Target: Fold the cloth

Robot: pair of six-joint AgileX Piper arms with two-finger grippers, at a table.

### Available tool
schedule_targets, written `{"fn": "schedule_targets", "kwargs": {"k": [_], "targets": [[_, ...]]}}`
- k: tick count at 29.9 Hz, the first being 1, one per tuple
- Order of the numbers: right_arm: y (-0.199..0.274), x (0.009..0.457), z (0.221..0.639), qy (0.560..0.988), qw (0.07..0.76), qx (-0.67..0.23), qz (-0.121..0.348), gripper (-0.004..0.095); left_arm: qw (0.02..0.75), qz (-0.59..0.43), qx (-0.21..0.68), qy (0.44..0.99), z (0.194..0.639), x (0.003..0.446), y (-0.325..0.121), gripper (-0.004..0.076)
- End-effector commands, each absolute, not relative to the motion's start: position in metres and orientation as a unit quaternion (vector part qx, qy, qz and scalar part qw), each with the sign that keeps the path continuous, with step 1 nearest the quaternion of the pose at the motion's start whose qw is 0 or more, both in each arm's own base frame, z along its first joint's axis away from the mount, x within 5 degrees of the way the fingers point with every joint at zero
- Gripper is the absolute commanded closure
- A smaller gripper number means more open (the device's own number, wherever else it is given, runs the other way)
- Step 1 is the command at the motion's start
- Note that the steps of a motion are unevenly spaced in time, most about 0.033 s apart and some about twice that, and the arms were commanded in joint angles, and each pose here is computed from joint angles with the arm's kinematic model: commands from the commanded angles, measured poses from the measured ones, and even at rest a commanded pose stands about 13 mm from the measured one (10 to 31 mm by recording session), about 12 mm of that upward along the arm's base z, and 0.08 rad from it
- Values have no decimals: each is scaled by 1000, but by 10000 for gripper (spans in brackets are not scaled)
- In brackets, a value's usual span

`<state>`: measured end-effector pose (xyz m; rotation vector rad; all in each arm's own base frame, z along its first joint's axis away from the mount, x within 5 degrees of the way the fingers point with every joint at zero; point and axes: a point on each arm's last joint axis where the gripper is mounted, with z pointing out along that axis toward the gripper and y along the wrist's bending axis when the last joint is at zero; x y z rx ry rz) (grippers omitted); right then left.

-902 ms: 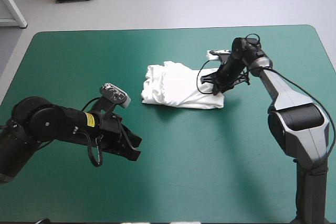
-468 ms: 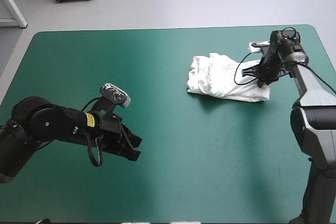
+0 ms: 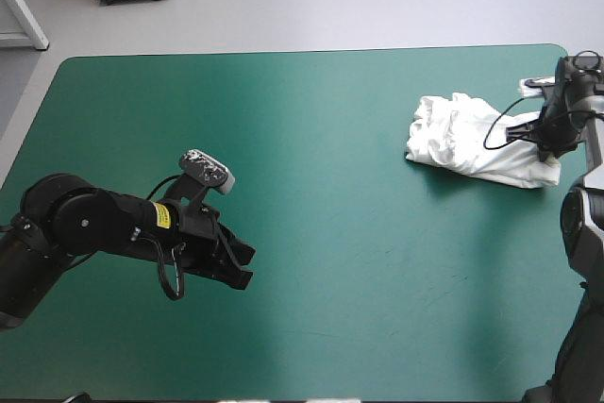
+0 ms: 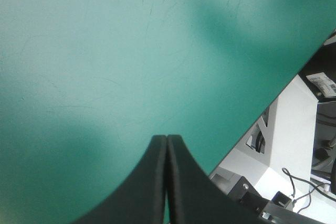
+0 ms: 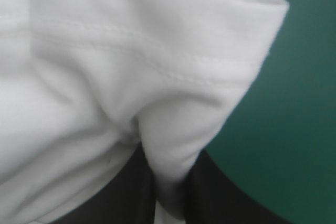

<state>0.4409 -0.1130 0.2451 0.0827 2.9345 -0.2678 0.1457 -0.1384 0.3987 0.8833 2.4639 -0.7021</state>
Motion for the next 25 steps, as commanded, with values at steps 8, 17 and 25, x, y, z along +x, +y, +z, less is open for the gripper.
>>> {"fn": "schedule_targets", "kwargs": {"k": [8,17,25], "targets": [[-194,400,283,980,114,107,-126,925,247,-278,312,874,413,142,-139,746],[-225,383,283,974,116,158,-112,925,247,-279,312,874,413,142,-139,746],[-226,382,284,970,118,178,-113,733,246,-279,310,875,413,142,-139,746]]}}
